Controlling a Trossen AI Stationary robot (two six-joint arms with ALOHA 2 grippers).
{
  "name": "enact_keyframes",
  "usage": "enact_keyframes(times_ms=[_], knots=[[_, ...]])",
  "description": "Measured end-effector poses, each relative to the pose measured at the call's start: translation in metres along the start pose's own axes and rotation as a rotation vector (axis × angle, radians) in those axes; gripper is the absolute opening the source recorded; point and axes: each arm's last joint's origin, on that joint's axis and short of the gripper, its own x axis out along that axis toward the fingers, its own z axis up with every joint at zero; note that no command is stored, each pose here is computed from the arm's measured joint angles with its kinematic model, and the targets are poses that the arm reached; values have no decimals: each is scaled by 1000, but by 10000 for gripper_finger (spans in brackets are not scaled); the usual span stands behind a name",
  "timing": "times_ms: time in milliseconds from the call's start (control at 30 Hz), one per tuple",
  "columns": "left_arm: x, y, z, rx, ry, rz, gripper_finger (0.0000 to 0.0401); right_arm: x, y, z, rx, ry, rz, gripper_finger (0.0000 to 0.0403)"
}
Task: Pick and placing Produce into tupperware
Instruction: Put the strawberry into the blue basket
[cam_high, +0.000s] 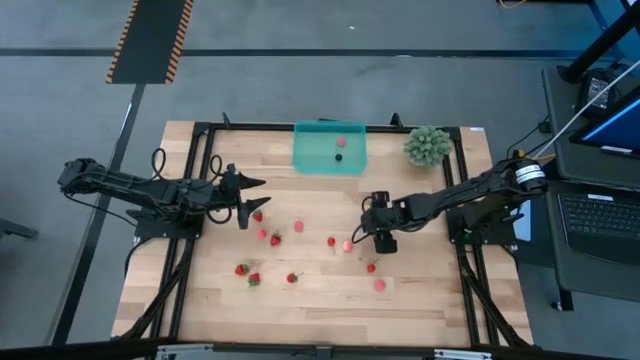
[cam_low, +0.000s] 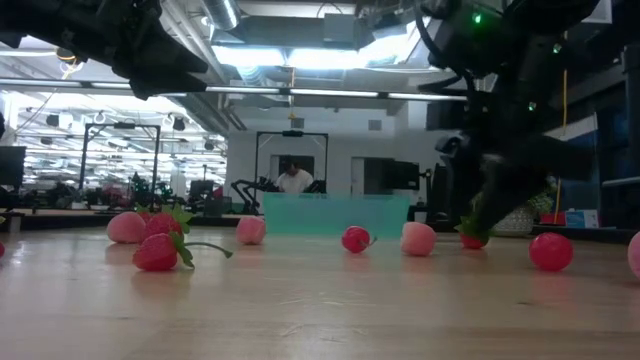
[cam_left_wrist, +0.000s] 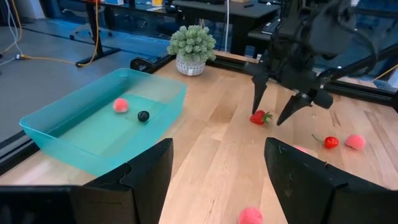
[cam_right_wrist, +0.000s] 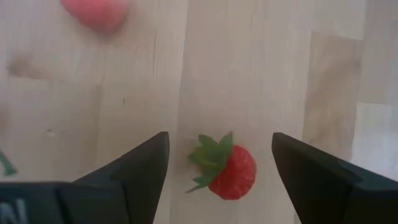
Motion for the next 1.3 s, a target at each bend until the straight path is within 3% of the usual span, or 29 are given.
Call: enact_keyframes(times_ms=[367,833,1300], knots=[[0,0,0,0,0,0,246,3,0,1,-6,0,-18,275],[0,0,0,-1,-1,0,246,3,0,0,-5,5,-18,149],[0,0,0,-1,-1,0,246,3,0,1,-2,2,-18,56]])
